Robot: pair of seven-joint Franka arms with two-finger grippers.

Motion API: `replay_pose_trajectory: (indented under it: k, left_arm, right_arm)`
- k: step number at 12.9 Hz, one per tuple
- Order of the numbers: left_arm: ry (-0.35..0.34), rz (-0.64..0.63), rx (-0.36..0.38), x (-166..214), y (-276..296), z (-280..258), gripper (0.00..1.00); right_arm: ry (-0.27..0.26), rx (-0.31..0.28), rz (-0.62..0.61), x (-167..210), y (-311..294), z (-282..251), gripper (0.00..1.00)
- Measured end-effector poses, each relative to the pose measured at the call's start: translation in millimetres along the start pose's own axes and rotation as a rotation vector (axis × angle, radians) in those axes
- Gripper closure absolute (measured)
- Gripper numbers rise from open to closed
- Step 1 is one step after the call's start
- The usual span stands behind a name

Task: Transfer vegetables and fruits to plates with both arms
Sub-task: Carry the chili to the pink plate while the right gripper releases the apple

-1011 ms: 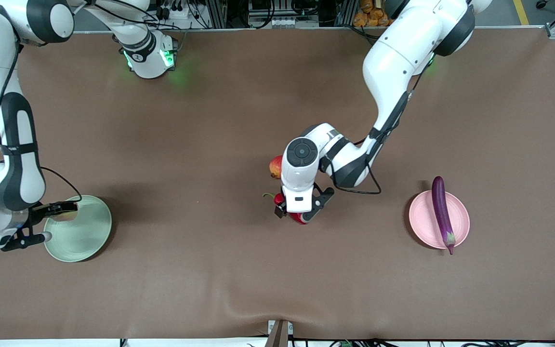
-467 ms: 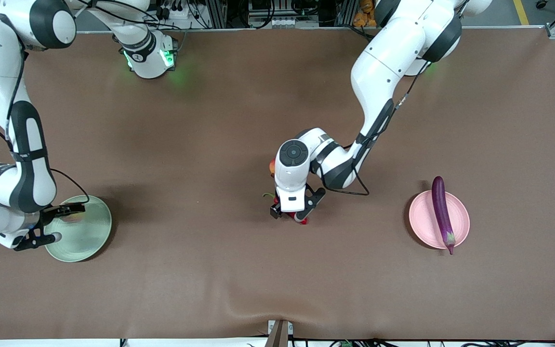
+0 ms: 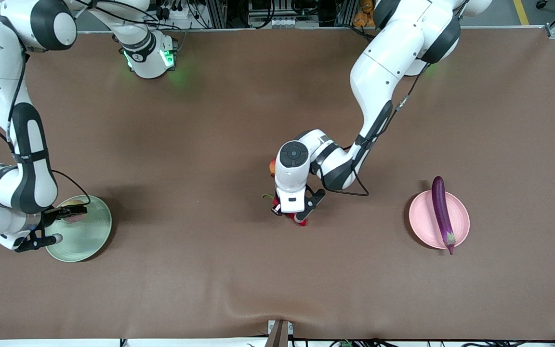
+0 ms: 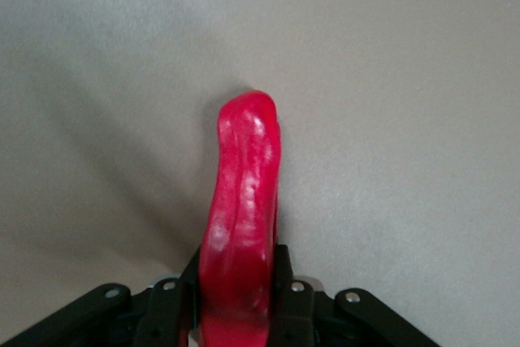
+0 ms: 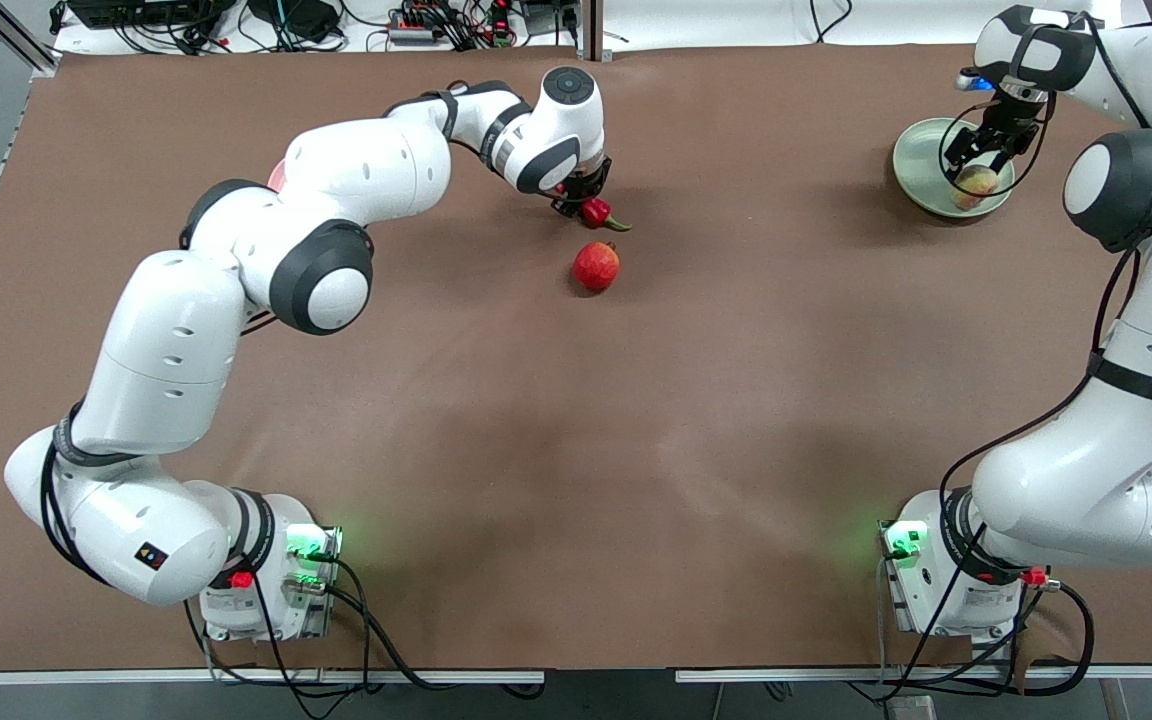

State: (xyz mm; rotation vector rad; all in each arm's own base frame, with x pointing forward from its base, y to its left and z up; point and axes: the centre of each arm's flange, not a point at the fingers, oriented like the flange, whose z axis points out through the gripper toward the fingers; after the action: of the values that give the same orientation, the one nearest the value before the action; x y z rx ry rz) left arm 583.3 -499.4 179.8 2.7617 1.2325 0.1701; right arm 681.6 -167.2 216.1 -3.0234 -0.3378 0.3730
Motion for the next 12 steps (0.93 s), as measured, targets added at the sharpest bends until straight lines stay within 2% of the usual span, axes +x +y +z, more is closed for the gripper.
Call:
replay_pose_trajectory:
  k: [1,3,5,7,8,10,12]
  left_arm:
    - [0.009,0.0,-0.002,12,3,-6,0.66]
    - [0.022,0.014,0.024,66,8,-36,0.66]
    - [0.013,0.053,0.041,125,6,-85,0.66]
    - [-0.003,0.124,0.046,165,1,-133,0.67]
    - [-0.013,0.164,0.044,179,-2,-154,0.67]
    - [-0.058,0.232,0.049,210,-17,-190,0.67]
    - [-0.09,0.326,0.046,251,-45,-220,0.67]
  right_arm:
    - [-0.005,0.007,0.012,3,-7,-7,0.0]
    - [-0.054,0.032,0.092,13,-43,-36,0.0]
    - [-0.111,0.031,0.2,23,-99,-70,0.0]
    - [-0.144,0.032,0.305,33,-161,-89,0.0]
    - [-0.147,0.066,0.37,38,-191,-93,0.0]
    - [-0.167,0.17,0.53,47,-239,-95,0.0]
    - [-0.191,0.272,0.637,54,-281,-98,0.0]
